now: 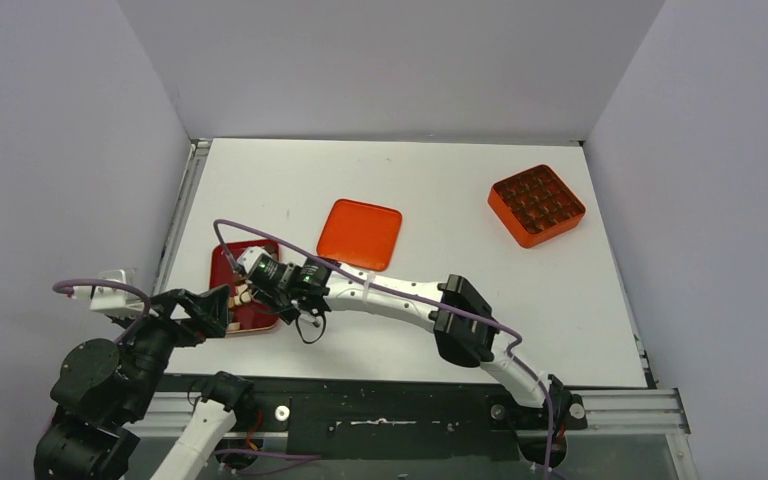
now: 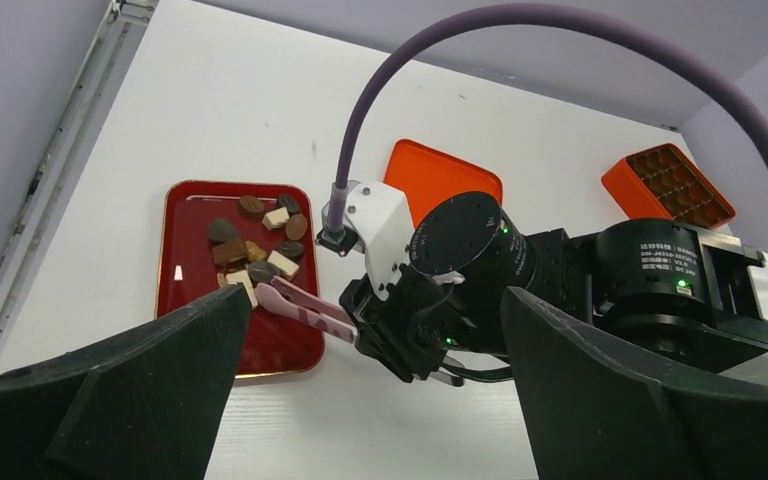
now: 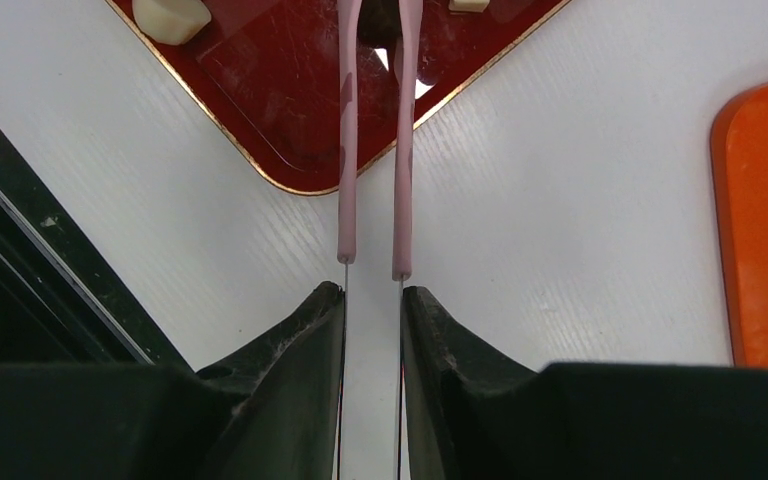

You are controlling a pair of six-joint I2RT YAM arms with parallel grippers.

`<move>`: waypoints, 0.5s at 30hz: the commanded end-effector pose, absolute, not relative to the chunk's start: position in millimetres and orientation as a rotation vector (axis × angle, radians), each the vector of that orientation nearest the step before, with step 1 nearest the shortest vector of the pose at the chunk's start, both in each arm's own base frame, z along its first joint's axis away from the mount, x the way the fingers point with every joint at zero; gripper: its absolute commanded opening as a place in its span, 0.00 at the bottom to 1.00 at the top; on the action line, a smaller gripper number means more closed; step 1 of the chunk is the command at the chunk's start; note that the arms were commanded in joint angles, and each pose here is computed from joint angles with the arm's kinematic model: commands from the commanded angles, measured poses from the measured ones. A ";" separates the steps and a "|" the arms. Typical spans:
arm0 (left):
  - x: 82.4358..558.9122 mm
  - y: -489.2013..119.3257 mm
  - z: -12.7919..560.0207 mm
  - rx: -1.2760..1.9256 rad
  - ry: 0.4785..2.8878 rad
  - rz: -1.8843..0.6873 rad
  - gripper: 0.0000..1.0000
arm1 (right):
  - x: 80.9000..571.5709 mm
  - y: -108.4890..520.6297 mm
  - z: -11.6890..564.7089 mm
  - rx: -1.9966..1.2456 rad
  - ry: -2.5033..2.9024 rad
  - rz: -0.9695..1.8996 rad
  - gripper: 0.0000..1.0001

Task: Pack the chocolate
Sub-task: Pick up the fake chocolate from the plate, then place the fake chocolate in the packing box.

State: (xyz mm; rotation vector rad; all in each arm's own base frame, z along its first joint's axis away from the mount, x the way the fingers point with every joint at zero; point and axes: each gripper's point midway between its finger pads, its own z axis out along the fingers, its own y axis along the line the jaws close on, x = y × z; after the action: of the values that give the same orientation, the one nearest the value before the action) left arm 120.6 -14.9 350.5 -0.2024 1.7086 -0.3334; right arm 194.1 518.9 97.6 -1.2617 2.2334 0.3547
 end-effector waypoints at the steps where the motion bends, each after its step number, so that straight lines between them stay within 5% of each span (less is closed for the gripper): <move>1: 126.7 -23.8 355.9 -0.213 1.678 -0.393 0.96 | 198.9 521.4 162.0 -1.136 2.150 0.515 0.20; 15: 158.5 -59.7 309.7 -0.137 1.853 -0.464 0.97 | 236.3 429.2 220.3 -0.873 2.154 0.510 0.19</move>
State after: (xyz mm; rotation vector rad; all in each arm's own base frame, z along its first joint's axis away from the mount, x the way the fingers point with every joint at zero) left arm 139.4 -40.9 313.0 -0.1846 1.8232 -0.4165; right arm 210.4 449.8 170.6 -1.0453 2.2367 0.4682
